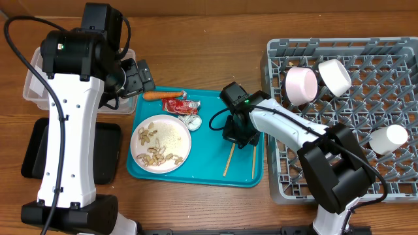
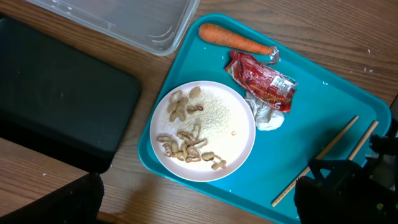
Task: Sort waste into correct bins and load items into the dishwasher
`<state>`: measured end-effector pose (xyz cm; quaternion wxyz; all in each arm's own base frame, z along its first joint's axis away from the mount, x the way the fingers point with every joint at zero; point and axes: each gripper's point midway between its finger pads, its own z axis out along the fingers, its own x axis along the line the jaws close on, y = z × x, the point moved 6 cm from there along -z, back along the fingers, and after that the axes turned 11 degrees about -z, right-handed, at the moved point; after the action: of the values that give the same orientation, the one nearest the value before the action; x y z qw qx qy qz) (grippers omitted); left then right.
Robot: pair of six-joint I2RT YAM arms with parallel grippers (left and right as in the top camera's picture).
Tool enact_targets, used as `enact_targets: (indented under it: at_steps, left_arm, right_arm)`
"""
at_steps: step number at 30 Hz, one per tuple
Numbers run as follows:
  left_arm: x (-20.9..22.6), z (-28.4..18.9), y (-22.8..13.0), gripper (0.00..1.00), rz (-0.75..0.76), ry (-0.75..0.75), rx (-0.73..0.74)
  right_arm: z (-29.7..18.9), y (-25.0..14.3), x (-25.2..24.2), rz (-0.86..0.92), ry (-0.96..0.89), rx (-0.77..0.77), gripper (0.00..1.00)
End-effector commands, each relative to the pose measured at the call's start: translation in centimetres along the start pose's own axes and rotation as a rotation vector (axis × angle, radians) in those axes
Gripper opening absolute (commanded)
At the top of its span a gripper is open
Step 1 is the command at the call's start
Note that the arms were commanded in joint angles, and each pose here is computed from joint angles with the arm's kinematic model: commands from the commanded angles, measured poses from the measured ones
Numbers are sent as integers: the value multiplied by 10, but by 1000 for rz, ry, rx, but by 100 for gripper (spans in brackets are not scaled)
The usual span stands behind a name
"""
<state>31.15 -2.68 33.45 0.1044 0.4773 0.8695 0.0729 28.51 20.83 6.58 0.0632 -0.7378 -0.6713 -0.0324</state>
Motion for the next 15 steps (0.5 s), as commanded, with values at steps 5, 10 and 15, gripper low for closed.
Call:
enact_targets:
  at_steps: [5,10,15]
  left_arm:
    - [-1,-1,2,100,-14,-4,-7]
    - [-1,-1,2,100,-14,-4,-7]
    - [-1,-1,2,100,-14,-4,-7]
  right_arm:
    - [-25,-1,13,-35,103,-23,4]
    - [-32,-3,15,-54,117,-33,4]
    - [-40,-3,16,-77,130,-52,4]
